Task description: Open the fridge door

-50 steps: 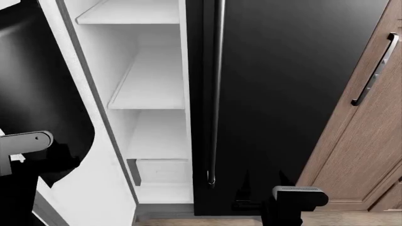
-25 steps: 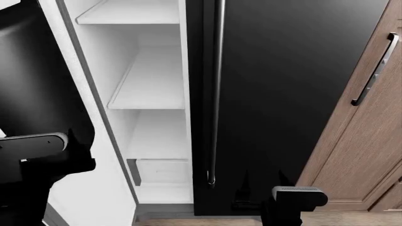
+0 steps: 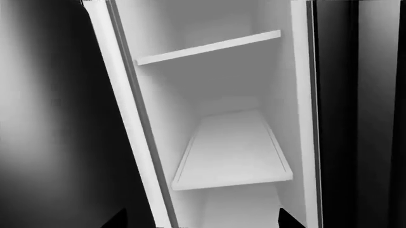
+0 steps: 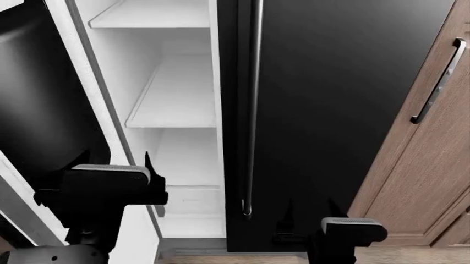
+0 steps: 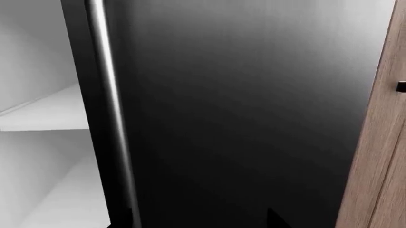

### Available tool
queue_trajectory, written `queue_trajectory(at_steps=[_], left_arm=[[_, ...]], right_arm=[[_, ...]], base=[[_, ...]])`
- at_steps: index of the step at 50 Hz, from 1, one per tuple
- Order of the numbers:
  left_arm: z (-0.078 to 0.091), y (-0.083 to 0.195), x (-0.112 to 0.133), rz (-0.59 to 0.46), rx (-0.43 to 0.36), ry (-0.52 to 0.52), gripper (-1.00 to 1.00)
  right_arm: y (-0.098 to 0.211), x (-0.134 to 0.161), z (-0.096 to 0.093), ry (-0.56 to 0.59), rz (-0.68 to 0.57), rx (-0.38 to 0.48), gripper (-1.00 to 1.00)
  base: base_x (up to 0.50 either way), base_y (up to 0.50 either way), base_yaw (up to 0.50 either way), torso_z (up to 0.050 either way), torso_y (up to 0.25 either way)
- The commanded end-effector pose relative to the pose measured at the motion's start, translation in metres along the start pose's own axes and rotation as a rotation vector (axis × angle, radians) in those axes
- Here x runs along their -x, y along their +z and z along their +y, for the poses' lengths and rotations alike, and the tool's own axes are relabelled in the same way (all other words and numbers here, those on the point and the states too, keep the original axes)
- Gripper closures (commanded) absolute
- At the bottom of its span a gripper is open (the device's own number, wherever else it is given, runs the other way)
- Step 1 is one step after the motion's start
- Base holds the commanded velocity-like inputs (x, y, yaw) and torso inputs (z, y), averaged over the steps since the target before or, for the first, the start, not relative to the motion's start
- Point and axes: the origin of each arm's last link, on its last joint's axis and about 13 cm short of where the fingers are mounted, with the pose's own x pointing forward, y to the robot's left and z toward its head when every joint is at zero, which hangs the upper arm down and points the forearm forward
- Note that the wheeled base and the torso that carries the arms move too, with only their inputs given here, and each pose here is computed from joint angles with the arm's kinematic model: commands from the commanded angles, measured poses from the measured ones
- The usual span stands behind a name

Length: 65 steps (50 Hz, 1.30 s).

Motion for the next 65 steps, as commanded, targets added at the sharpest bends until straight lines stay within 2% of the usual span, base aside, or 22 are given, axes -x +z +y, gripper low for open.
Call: queue_trajectory(at_steps=[1,8,12,17,19,24,30,32,33,35,36,37,38,39,43,45,51,55,57,65], left_arm=[[-0.022,-0.037,-0.011,-0.036,0.029,-0.029,-1.0],[-0.018,-0.06,-0.006,-0.03,0.05,0.036,-1.0],[-0.02,-0.072,-0.001,-0.023,0.025,0.031,-1.0],[-0.023,-0.09,0.002,0.005,0.094,0.07,-1.0],[-0.021,-0.096,0.005,0.001,0.065,0.067,-1.0],[-0.022,-0.107,0.002,0.013,0.063,0.08,-1.0],[-0.027,-0.11,-0.002,0.01,0.058,0.08,-1.0],[-0.027,-0.112,-0.001,0.013,0.062,0.078,-1.0],[-0.027,-0.11,-0.001,0.007,0.061,0.078,-1.0],[-0.024,-0.11,0.002,0.006,0.06,0.083,-1.0],[-0.023,-0.111,0.003,0.006,0.062,0.084,-1.0],[-0.023,-0.111,0.003,0.005,0.058,0.087,-1.0],[-0.022,-0.111,0.003,0.004,0.018,0.084,-1.0],[-0.027,-0.108,-0.001,0.004,0.035,0.083,-1.0],[-0.023,-0.111,0.002,0.009,0.054,0.082,-1.0],[-0.025,-0.112,0.0,0.014,0.055,0.082,-1.0],[-0.026,-0.111,0.0,0.016,0.06,0.079,-1.0],[-0.026,-0.111,0.0,0.016,0.06,0.074,-1.0],[-0.027,-0.112,0.0,0.018,0.06,0.073,-1.0],[-0.024,-0.112,0.001,0.018,0.066,0.081,-1.0]], right_arm=[[0.001,0.0,0.0,-0.003,-0.014,-0.001,-1.0],[0.002,0.0,0.0,-0.005,-0.018,-0.001,-1.0],[0.002,-0.001,-0.001,-0.005,-0.023,0.002,-1.0],[0.002,-0.001,-0.001,-0.008,-0.024,0.01,-1.0],[0.002,-0.001,-0.001,-0.009,-0.022,0.012,-1.0],[0.001,-0.001,0.0,-0.012,-0.014,0.015,-1.0],[-0.001,-0.002,0.002,-0.02,0.009,0.011,-1.0],[0.0,-0.002,0.002,-0.022,0.01,-0.005,-1.0],[0.001,-0.003,0.003,-0.037,0.03,-0.053,-1.0],[0.002,-0.005,0.004,-0.054,0.053,-0.025,-1.0],[0.004,-0.006,0.005,-0.049,0.056,-0.038,-1.0],[0.009,-0.005,0.006,-0.038,0.044,-0.039,-1.0],[0.013,-0.006,0.007,-0.027,0.041,-0.027,-1.0],[0.018,-0.006,0.009,-0.017,0.039,-0.027,-1.0],[0.047,-0.017,0.016,0.025,0.039,-0.009,-1.0],[0.058,-0.023,0.019,-0.009,0.104,0.011,-1.0],[0.092,-0.032,0.031,0.094,0.089,-0.018,-1.0],[0.109,-0.04,0.037,0.142,0.081,0.01,-1.0],[0.117,-0.044,0.042,0.197,0.109,-0.017,-1.0],[0.148,-0.053,0.053,0.26,0.094,0.053,-1.0]], base=[[0.0,0.0,0.0,0.0,0.0],[0.0,0.0,0.0,0.0,0.0],[0.0,0.0,0.0,0.0,0.0],[0.0,0.0,0.0,0.0,0.0],[0.0,0.0,0.0,0.0,0.0],[0.0,0.0,0.0,0.0,0.0],[0.0,0.0,0.0,0.0,0.0],[0.0,0.0,0.0,0.0,0.0],[0.0,0.0,0.0,0.0,0.0],[0.0,0.0,0.0,0.0,0.0],[0.0,0.0,0.0,0.0,0.0],[0.0,0.0,0.0,0.0,0.0],[0.0,0.0,0.0,0.0,0.0],[0.0,0.0,0.0,0.0,0.0],[0.0,0.0,0.0,0.0,0.0],[0.0,0.0,0.0,0.0,0.0],[0.0,0.0,0.0,0.0,0.0],[0.0,0.0,0.0,0.0,0.0],[0.0,0.0,0.0,0.0,0.0],[0.0,0.0,0.0,0.0,0.0]])
